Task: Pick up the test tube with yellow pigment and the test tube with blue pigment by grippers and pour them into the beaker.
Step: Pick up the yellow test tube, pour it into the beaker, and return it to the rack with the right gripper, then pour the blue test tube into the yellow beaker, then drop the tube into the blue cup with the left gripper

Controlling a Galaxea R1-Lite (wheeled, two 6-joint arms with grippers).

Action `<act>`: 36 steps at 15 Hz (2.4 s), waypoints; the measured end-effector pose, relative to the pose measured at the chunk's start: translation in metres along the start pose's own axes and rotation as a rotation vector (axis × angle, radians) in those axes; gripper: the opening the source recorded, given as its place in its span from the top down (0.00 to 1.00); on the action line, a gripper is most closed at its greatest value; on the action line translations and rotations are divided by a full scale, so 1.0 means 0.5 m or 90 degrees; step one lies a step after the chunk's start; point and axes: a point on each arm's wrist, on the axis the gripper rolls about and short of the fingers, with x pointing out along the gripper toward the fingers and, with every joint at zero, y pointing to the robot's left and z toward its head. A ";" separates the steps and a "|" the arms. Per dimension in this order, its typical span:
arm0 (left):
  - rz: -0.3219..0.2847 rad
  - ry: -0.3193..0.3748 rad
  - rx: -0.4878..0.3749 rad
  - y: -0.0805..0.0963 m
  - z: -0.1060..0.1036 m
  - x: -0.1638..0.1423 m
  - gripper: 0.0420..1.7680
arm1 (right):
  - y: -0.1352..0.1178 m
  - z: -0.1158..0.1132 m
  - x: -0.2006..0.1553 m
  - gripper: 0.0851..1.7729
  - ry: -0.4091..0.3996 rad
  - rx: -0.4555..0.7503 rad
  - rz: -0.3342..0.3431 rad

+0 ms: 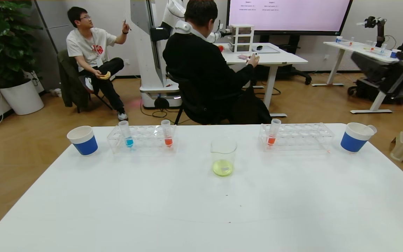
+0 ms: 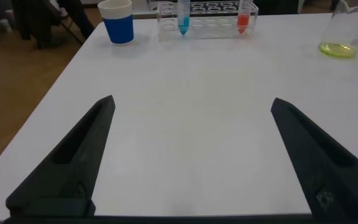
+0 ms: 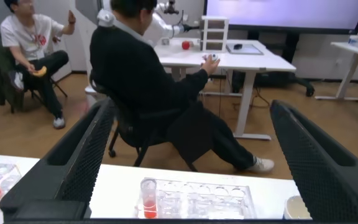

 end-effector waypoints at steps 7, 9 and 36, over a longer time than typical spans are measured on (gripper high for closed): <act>0.000 0.000 0.000 0.000 0.000 0.000 0.01 | -0.006 0.114 -0.287 0.03 -0.096 -0.043 -0.004; 0.000 0.000 0.000 0.000 0.000 0.000 0.01 | -0.008 0.113 -0.374 0.03 -0.086 -0.093 -0.009; 0.000 0.000 0.000 0.000 0.000 0.000 0.01 | -0.013 -0.276 -0.609 0.03 0.179 -0.073 -0.028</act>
